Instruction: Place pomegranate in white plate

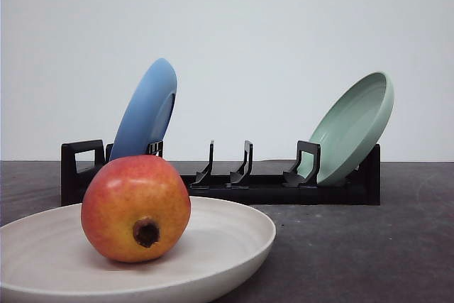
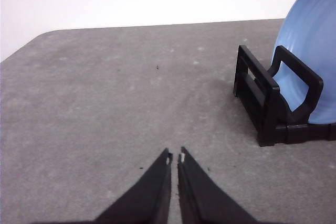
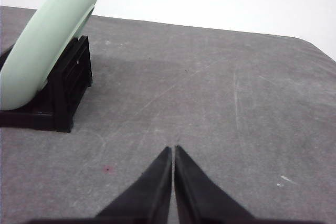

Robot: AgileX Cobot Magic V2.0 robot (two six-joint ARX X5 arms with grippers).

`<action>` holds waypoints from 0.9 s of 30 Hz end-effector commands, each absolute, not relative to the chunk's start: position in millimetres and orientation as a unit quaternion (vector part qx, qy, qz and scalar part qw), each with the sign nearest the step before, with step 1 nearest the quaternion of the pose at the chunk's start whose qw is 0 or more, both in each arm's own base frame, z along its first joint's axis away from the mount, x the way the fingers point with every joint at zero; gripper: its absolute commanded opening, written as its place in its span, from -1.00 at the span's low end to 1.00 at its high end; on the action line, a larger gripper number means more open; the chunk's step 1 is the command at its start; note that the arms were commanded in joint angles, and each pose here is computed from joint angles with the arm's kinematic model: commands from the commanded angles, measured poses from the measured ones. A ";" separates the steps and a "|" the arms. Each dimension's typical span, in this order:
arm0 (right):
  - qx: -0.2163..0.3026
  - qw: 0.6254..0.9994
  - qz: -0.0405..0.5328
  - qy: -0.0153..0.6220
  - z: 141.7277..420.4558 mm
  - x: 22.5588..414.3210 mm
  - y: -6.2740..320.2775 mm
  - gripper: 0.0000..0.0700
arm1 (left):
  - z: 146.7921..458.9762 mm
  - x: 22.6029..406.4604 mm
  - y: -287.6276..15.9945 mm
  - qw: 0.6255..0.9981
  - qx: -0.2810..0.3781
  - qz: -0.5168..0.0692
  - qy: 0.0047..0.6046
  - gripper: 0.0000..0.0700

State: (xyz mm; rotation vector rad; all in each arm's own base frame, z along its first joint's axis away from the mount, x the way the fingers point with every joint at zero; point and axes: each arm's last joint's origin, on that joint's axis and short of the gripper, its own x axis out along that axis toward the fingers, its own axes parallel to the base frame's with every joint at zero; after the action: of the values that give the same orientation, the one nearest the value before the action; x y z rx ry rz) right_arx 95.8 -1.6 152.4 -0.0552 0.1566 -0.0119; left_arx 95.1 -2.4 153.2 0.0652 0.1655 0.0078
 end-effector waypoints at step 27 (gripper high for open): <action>-0.031 0.997 -0.006 0.074 152.2 96.2 -1.7 -1.00 | 149.3 95.6 -2.2 0.995 0.036 0.004 0.089 -1.00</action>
State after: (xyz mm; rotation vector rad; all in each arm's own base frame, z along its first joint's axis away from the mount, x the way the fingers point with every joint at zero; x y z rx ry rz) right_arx 95.8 -1.6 152.4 -0.0552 0.1566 -0.0119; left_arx 95.1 -2.4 153.2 0.0655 0.1656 0.0078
